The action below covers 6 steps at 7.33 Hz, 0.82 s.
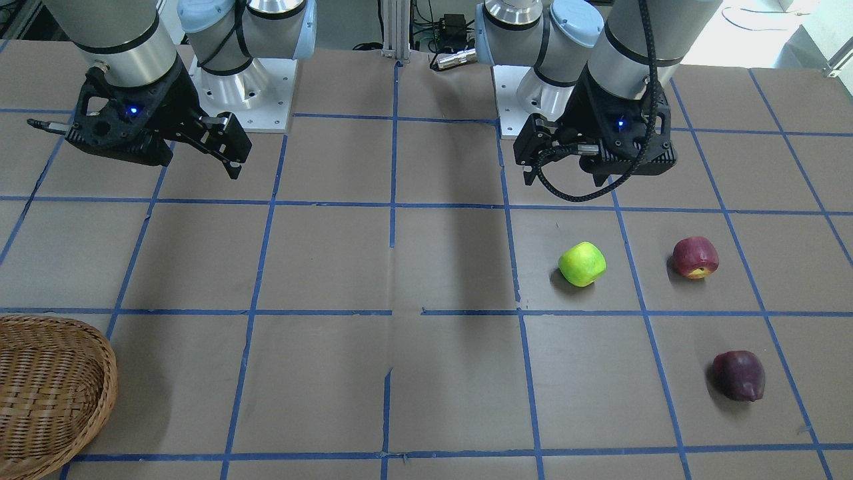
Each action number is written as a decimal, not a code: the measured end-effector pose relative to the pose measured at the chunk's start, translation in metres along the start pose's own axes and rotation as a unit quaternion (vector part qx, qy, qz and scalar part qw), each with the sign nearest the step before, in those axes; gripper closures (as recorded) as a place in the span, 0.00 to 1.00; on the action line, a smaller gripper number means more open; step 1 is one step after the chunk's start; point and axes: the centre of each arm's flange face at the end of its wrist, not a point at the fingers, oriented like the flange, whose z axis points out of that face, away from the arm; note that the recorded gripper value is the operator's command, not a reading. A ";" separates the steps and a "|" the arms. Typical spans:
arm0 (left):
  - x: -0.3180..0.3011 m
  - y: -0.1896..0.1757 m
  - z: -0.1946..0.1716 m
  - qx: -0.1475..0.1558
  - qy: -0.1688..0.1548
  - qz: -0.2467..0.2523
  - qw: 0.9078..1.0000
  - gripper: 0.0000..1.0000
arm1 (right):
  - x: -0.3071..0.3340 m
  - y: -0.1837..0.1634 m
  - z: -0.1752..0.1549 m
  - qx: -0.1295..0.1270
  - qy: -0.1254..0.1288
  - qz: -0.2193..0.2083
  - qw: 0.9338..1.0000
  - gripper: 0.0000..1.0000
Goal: Put all apples into basket
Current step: 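Move the left gripper down toward the green apple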
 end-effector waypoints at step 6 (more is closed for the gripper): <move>-0.027 0.006 0.030 -0.028 -0.014 0.004 0.999 0.00 | 0.000 0.000 0.001 -0.001 0.000 0.001 1.000 0.00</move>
